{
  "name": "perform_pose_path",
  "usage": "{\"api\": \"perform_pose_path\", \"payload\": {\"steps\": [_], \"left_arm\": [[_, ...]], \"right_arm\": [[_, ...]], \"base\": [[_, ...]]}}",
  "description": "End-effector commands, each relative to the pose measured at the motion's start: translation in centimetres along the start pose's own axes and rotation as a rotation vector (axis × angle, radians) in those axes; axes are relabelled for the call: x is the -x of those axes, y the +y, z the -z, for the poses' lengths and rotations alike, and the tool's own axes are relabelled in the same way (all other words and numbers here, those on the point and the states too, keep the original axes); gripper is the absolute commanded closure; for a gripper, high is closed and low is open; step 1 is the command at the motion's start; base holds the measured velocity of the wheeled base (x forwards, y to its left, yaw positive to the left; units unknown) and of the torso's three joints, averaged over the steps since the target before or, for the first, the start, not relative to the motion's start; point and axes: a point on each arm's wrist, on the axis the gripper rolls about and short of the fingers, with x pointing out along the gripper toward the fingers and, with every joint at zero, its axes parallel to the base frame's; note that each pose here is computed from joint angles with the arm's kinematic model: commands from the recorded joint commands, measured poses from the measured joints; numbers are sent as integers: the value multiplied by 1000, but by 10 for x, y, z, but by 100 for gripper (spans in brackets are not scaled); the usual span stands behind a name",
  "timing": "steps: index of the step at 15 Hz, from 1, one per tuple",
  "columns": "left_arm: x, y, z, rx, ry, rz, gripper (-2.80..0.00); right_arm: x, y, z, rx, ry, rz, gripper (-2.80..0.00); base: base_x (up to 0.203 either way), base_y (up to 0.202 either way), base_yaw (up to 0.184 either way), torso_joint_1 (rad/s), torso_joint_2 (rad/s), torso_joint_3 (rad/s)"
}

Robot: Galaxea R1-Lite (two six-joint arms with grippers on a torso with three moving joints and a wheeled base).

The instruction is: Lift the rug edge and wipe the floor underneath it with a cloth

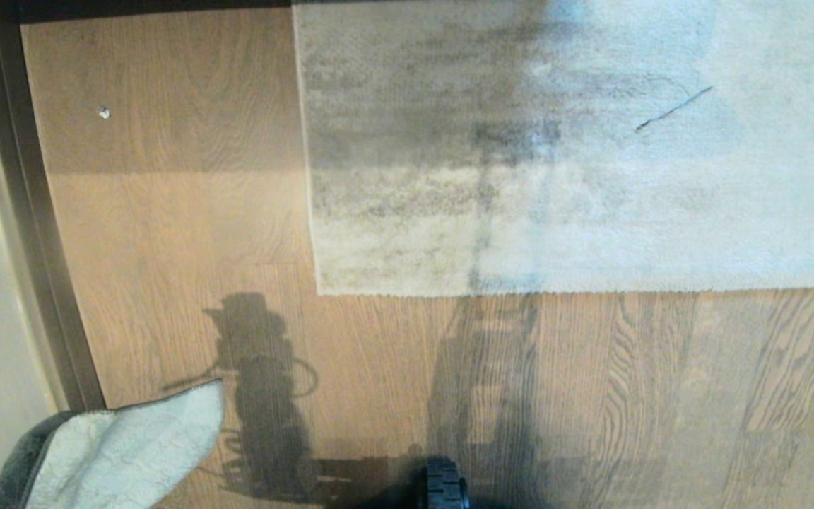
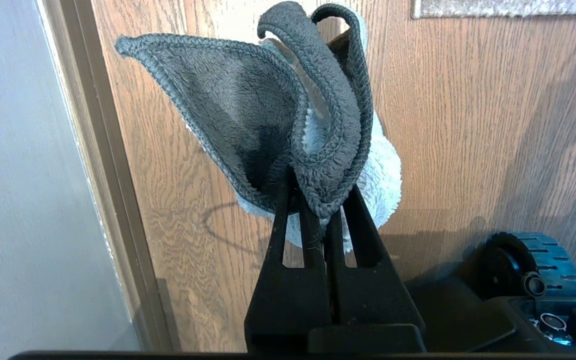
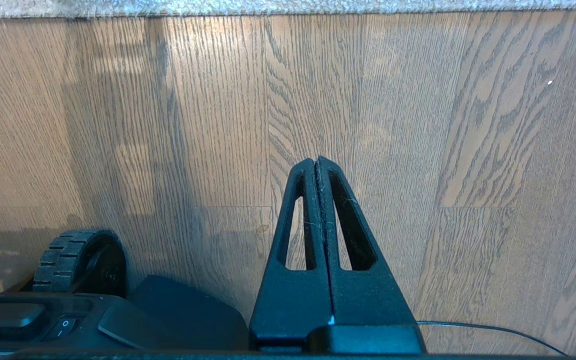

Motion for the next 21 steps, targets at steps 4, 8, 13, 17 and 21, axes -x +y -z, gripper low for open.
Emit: {"api": "perform_pose_path", "payload": {"steps": [4,8,13,17,21], "left_arm": [[0,0,0,-2,0,0,0],[0,0,0,0,0,0,0],[0,0,0,0,0,0,0],[0,0,0,0,0,0,0],[0,0,0,0,0,0,0]], "right_arm": [[0,0,0,1,1,0,0],[0,0,0,1,1,0,0],[0,0,0,1,1,0,0],[0,0,0,1,1,0,0],[0,0,0,1,1,0,0]], "base": [[0,0,0,0,0,0],[0,0,0,0,0,0],[0,0,0,0,0,0],[0,0,0,0,0,0],[0,0,0,0,0,0]]}}
